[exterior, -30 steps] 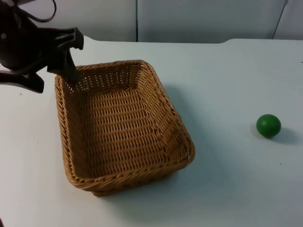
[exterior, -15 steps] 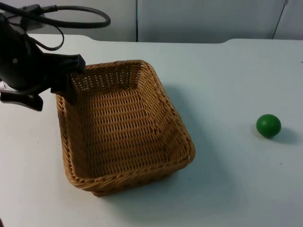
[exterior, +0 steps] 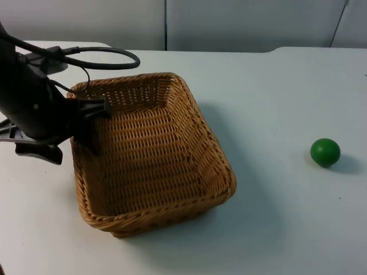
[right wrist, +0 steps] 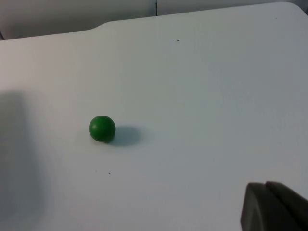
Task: Pick up the basket with the left hand and place the ball into the basket with the right hand.
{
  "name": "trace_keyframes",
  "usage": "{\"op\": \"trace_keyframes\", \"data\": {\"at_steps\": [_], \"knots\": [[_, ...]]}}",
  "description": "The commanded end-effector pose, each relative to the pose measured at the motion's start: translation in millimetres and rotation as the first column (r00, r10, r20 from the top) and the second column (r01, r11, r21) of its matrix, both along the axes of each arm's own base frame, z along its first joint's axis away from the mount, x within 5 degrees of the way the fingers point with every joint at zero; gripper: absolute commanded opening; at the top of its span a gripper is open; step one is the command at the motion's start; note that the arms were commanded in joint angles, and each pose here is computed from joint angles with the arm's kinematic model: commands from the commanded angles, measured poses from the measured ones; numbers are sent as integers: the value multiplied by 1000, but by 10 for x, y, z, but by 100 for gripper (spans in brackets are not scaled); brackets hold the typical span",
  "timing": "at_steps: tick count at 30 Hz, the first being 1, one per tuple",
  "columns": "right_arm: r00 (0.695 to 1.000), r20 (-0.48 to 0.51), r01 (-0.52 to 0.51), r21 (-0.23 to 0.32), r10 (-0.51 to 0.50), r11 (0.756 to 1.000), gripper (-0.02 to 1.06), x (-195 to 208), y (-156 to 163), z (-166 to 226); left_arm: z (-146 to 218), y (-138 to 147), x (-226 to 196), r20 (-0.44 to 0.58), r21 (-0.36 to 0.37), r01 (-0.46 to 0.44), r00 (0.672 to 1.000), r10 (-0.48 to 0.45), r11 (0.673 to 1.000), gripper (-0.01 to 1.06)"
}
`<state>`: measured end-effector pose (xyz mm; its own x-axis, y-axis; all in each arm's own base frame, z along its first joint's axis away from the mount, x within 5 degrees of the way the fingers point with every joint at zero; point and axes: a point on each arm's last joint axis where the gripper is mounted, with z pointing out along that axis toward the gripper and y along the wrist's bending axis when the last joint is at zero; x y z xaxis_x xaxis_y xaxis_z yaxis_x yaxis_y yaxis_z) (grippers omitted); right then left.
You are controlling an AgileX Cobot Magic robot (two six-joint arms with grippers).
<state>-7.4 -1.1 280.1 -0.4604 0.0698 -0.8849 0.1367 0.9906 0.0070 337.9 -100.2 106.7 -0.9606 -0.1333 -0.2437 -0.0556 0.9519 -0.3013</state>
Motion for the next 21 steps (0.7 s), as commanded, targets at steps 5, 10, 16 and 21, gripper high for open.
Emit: {"op": "trace_keyframes", "data": {"at_steps": [5, 10, 16, 21], "knots": [[1000, 9, 4, -2, -4, 1000, 0, 4, 2, -7, -119, -50, 54, 7, -39, -45, 999, 46, 998, 47], [1000, 9, 4, -2, -4, 1000, 0, 4, 2, -7, -143, -41, 74, 22, -32, -57, 998, 57, 998, 9], [1000, 9, 4, -2, -4, 1000, 0, 4, 2, -7, -108, -45, 57, 10, -42, -49, 999, 49, 998, 0], [1000, 9, 4, -2, -4, 1000, 0, 4, 2, -7, 67, -16, 25, -2, -74, -38, 999, 38, 997, 0]]}}
